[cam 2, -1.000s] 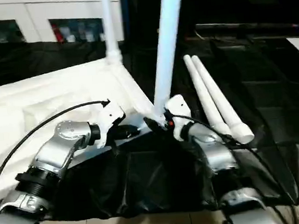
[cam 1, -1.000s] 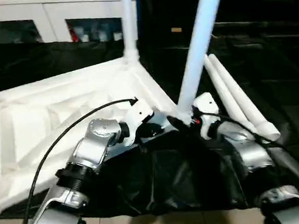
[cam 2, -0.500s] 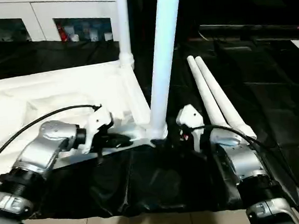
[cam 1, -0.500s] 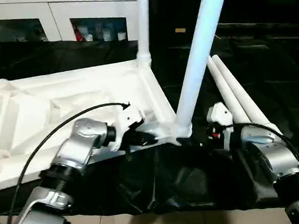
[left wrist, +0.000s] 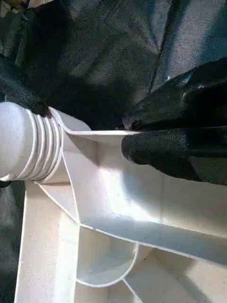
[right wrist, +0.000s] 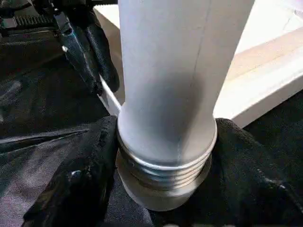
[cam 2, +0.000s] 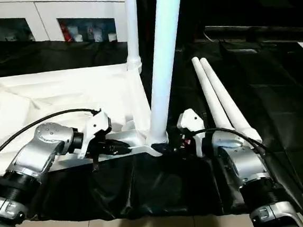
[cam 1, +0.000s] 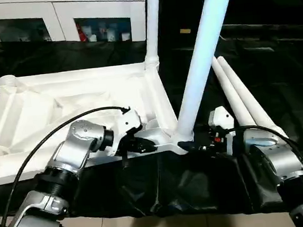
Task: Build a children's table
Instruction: Rotate leg to tighten
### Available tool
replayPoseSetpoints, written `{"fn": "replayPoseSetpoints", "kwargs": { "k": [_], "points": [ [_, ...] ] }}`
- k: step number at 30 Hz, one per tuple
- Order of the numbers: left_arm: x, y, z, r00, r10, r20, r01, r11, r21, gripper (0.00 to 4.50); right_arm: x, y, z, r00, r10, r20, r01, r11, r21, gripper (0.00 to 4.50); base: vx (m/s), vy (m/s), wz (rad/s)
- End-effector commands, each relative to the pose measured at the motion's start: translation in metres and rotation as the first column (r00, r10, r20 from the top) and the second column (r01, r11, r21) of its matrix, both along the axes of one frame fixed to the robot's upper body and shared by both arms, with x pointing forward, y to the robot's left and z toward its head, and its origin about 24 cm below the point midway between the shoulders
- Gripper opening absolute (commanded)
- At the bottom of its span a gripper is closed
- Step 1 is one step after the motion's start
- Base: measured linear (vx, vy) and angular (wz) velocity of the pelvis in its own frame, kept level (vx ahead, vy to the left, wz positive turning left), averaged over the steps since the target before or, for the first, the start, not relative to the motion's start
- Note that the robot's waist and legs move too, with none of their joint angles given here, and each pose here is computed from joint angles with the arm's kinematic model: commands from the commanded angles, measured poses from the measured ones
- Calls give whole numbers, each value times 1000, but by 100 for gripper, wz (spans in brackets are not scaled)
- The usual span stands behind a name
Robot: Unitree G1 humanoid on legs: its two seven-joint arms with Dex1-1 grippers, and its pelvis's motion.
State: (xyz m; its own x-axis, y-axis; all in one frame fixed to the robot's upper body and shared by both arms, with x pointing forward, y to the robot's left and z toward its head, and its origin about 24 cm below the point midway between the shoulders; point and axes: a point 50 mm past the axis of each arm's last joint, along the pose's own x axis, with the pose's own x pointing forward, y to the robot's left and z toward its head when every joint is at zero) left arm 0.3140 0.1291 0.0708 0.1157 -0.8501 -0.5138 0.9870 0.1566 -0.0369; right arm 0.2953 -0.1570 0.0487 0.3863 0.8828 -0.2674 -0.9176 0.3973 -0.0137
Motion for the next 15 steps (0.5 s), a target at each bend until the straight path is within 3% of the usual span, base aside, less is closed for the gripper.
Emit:
{"fn": "replayPoseSetpoints", "kwargs": {
  "k": [1,3,4,7,9,15],
  "points": [
    [-4,-19,9,995,-94,30,95,995,-37,0,-3,14,0,998,56,6,-56,998,0,269,0,0,0],
    [-5,-20,8,995,-98,30,99,994,-35,0,-2,16,0,999,52,3,-52,999,4,269,0,0,0],
    [-5,-21,8,995,-98,30,99,994,-35,0,-1,17,0,999,43,-6,-43,999,17,325,0,0,0],
    [-5,-21,8,995,-98,30,99,994,-35,0,0,17,0,999,37,-33,-35,999,41,345,0,0,0],
    [-5,-21,7,995,-97,32,98,995,-32,0,0,16,0,999,37,-9,-37,999,19,381,0,0,0],
    [-5,-20,7,995,-93,32,94,995,-23,0,2,16,1,999,27,21,-27,1000,6,386,0,0,0]
  ]
}}
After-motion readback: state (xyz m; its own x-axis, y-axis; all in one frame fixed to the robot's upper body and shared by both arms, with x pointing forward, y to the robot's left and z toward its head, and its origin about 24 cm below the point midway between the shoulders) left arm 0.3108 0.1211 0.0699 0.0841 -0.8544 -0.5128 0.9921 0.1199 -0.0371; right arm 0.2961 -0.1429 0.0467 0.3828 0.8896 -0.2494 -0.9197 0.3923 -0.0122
